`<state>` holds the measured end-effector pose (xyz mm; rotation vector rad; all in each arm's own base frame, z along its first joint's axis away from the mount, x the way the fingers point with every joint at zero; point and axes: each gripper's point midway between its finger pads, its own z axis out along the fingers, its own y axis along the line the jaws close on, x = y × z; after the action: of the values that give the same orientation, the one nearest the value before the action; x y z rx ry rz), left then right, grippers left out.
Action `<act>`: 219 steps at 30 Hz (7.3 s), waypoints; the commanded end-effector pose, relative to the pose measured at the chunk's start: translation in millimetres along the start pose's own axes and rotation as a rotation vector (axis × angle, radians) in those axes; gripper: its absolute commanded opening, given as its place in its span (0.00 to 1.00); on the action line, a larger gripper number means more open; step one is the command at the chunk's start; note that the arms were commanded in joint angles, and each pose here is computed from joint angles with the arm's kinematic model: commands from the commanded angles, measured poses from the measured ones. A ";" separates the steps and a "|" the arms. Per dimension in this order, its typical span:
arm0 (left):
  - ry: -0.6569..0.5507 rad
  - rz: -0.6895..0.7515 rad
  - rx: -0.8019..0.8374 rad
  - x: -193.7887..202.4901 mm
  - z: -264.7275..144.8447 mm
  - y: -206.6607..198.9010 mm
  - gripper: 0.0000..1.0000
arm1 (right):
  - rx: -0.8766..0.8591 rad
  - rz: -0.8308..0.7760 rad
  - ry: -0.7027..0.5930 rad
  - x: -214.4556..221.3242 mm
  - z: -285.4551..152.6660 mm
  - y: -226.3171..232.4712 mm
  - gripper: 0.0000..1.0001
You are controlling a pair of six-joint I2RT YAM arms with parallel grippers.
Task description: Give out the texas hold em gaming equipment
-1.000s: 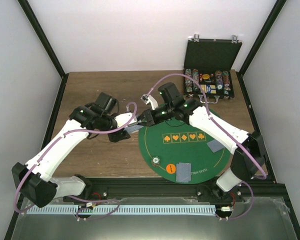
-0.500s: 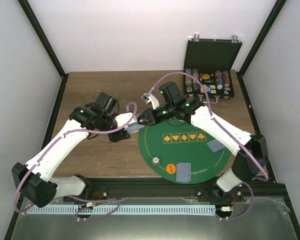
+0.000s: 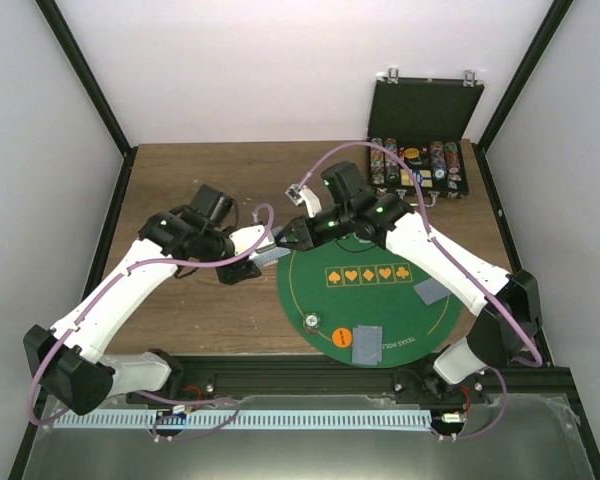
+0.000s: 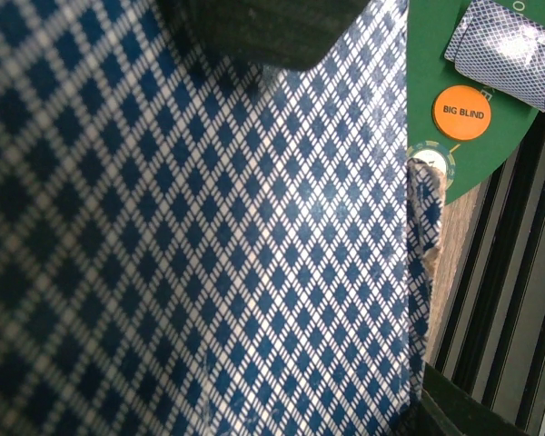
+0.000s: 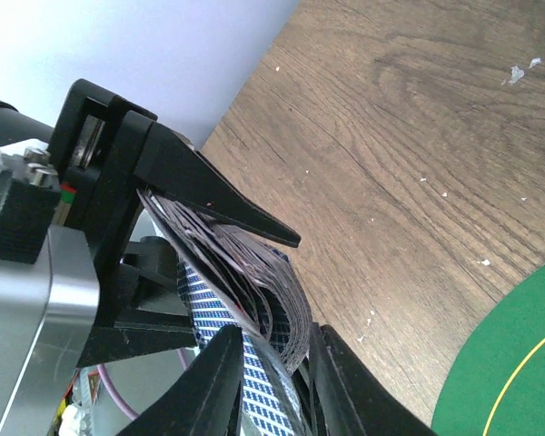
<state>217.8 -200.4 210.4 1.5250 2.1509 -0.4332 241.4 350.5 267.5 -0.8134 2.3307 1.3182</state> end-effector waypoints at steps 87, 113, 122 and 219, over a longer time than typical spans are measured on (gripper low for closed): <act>-0.068 0.049 0.005 -6.6 -12.1 -10.6 0.52 | 1.074 0.082 0.648 206.7 -210.4 -272.1 0.01; -0.073 0.050 0.016 -6.5 -12.4 -13.1 0.52 | 1.284 0.131 0.742 231.6 -247.3 -288.3 0.38; -0.072 0.054 0.015 -5.8 -13.9 -14.2 0.52 | 1.313 0.098 0.553 190.3 -254.1 -277.7 0.47; 0.009 -0.077 -0.073 12.6 -6.4 16.5 0.52 | 0.966 -0.926 0.161 16.9 -13.1 -182.7 0.01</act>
<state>225.6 -181.6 208.3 1.4357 2.2153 -0.3625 339.2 248.8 155.8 -1.2676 1.9572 -0.0902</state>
